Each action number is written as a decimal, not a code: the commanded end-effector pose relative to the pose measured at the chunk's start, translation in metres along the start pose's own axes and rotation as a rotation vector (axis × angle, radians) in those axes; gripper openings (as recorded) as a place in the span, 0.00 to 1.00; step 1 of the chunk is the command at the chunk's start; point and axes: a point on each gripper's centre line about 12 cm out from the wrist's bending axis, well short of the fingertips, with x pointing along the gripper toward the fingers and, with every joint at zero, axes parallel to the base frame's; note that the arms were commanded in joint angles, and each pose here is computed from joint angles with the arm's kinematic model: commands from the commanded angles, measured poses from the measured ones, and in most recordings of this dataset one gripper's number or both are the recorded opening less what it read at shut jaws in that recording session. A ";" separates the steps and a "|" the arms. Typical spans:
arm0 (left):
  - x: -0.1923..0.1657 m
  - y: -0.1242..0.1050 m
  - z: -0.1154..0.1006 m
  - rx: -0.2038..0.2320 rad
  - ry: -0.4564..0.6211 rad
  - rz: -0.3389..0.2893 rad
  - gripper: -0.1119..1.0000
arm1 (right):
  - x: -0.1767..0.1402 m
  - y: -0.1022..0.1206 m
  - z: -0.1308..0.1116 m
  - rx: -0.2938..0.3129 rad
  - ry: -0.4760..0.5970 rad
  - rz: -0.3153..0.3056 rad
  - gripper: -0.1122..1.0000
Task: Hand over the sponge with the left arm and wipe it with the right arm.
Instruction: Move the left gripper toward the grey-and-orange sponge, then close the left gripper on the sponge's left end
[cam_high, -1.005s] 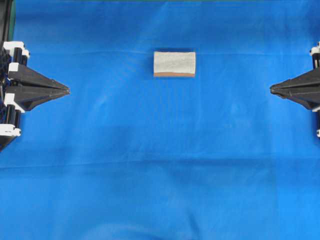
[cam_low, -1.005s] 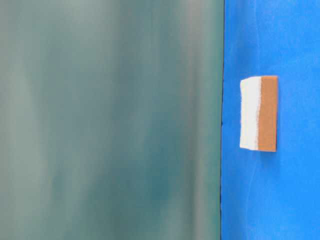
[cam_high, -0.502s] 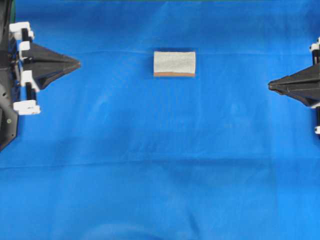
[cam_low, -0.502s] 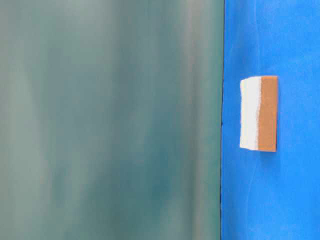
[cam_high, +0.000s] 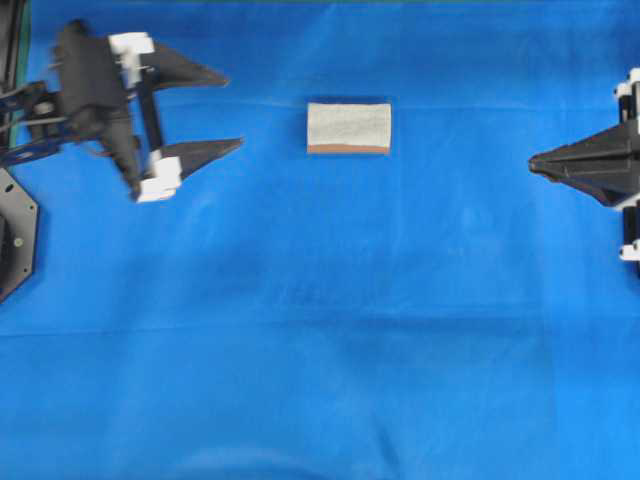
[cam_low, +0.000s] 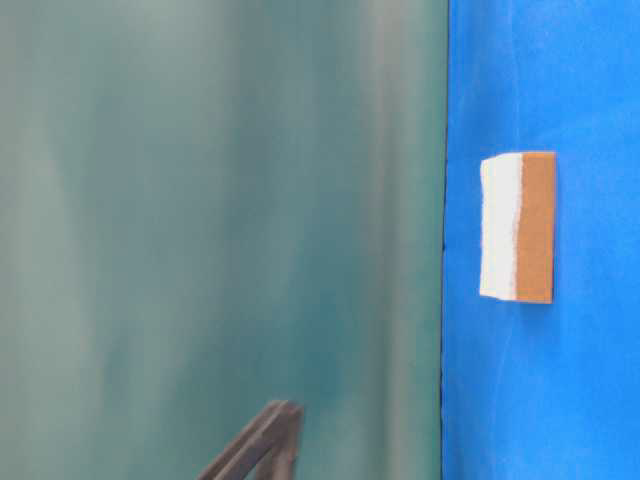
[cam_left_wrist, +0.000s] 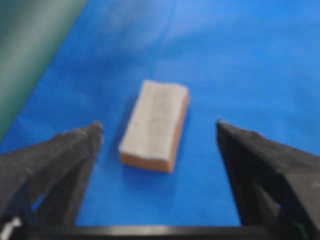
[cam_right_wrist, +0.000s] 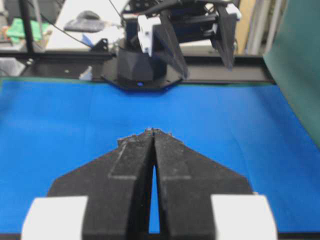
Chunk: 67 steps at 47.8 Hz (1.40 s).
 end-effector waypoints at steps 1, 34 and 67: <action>0.020 0.005 0.005 0.006 0.005 0.014 0.95 | 0.003 0.000 0.005 0.003 -0.009 -0.002 0.10; 0.146 0.005 -0.078 0.098 0.262 -0.012 0.94 | 0.009 -0.011 -0.008 0.007 0.045 -0.052 0.10; 0.164 0.015 -0.100 0.116 0.307 0.001 0.95 | 0.011 -0.012 -0.013 0.007 0.067 -0.053 0.10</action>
